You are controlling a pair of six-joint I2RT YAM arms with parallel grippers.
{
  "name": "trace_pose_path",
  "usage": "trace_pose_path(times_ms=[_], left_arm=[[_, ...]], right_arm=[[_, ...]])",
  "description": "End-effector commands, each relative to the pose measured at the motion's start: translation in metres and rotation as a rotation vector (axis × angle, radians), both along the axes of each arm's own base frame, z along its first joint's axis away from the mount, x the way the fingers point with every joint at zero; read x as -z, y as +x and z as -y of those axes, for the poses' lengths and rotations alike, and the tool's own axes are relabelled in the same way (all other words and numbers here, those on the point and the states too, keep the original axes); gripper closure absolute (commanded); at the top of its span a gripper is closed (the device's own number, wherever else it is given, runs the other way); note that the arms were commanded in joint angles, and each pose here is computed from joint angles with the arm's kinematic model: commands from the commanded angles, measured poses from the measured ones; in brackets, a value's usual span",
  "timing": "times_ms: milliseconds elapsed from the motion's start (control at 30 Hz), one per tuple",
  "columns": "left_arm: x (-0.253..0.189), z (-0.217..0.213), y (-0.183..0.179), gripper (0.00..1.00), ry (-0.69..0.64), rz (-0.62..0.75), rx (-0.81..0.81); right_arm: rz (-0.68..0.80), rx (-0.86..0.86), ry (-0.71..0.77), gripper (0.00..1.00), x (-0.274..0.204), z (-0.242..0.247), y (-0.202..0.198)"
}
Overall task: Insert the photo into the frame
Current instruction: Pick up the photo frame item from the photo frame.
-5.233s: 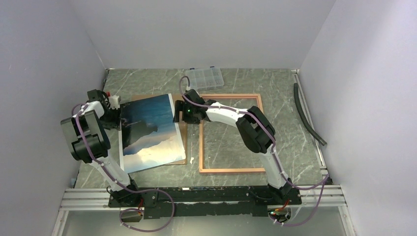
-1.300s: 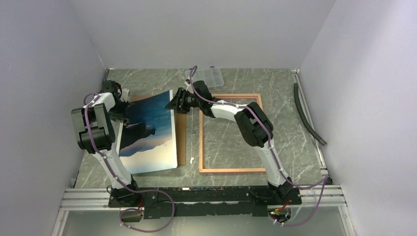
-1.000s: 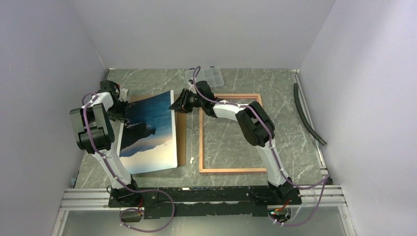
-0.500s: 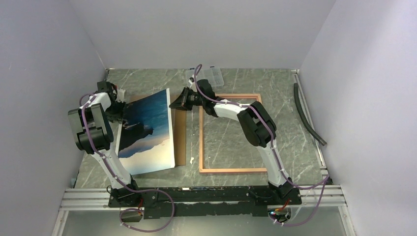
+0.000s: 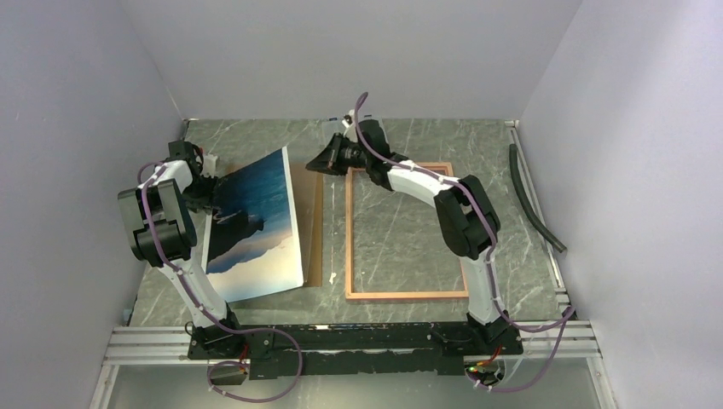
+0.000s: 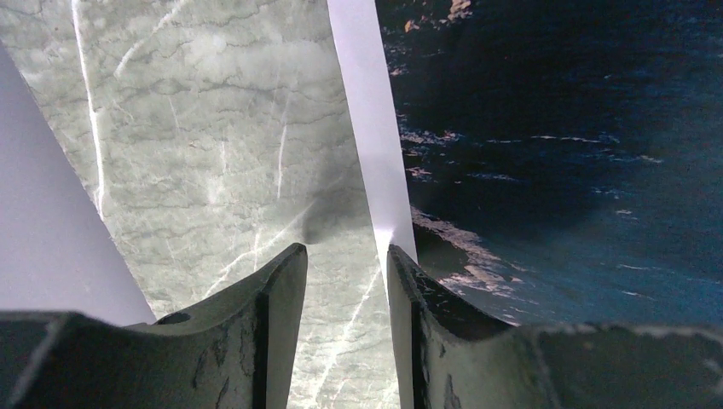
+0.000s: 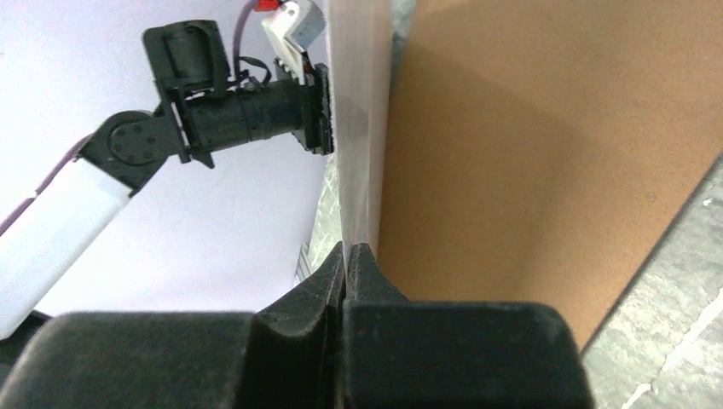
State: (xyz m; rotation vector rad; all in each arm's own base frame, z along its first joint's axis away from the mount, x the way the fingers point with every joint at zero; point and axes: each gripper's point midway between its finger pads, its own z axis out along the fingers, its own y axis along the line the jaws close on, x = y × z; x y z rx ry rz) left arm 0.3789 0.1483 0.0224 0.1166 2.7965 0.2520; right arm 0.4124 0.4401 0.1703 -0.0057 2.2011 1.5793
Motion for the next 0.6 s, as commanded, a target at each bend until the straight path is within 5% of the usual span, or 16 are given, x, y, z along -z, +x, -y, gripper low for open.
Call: trace_pose_path(times_ms=[0, 567], left_arm=[[-0.003, 0.006, 0.004, 0.54, -0.028, -0.001, 0.019], [-0.025, 0.022, 0.016, 0.52, -0.04, 0.031, 0.042]], right_arm=[[0.137, 0.013, 0.014, 1.0, -0.063, 0.013, 0.003], [0.391, 0.286, -0.395, 1.0, -0.192, 0.169, -0.006]])
